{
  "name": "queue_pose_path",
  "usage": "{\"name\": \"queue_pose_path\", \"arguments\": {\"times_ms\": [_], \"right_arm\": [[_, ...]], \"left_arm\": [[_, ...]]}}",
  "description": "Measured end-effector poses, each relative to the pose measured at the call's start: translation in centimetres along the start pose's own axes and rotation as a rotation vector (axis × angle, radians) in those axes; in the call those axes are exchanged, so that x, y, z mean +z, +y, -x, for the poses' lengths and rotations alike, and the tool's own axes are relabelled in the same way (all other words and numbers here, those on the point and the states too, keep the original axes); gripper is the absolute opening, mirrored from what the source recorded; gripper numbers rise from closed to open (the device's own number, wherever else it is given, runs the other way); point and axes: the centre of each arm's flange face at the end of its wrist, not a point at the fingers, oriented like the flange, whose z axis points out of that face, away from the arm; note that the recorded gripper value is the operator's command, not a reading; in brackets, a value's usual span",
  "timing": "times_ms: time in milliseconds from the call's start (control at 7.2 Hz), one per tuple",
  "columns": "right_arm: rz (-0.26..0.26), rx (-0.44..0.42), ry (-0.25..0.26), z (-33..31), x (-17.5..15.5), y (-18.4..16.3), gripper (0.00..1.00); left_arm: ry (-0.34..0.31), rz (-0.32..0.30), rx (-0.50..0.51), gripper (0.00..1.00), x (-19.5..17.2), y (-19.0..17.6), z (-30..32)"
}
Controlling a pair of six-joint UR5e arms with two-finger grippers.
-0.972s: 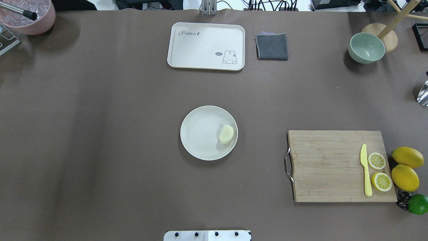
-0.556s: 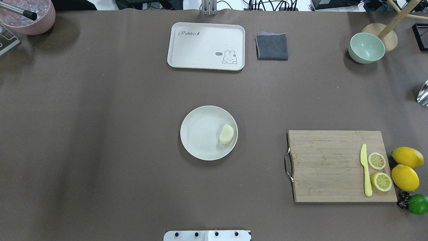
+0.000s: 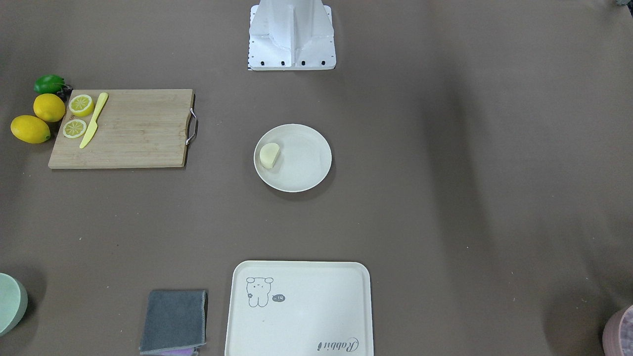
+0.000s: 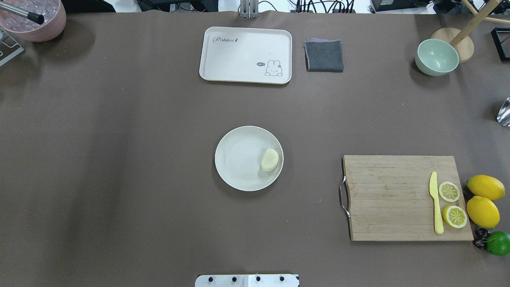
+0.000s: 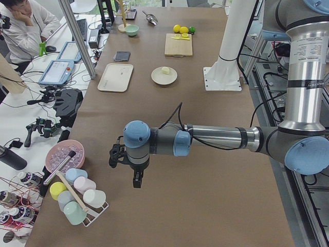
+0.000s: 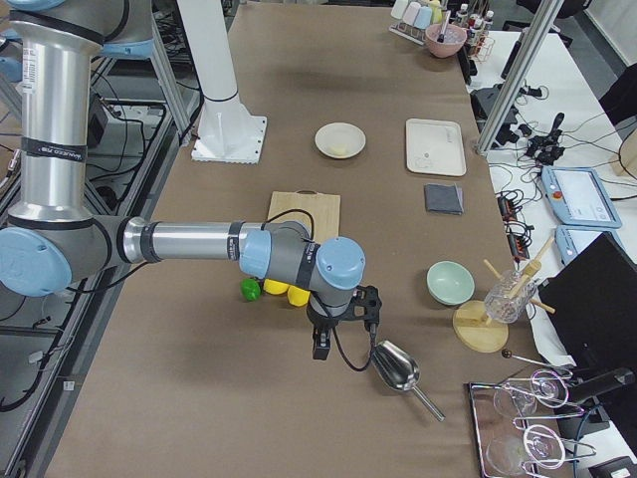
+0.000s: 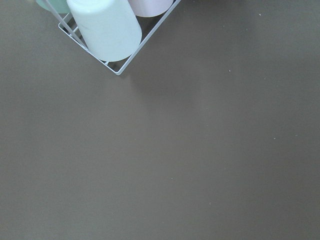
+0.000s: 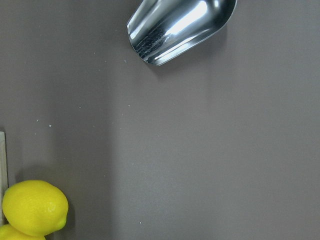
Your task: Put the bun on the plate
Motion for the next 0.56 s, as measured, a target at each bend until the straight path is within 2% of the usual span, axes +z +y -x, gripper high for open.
{"name": "queue_pose_path", "arguments": {"times_ms": [556], "right_arm": [[0.001,-0.001,0.024,-0.69,0.18,0.66,1.0]], "left_arm": [[0.001,0.0,0.005,0.98,-0.08,-0.43,-0.41]]}}
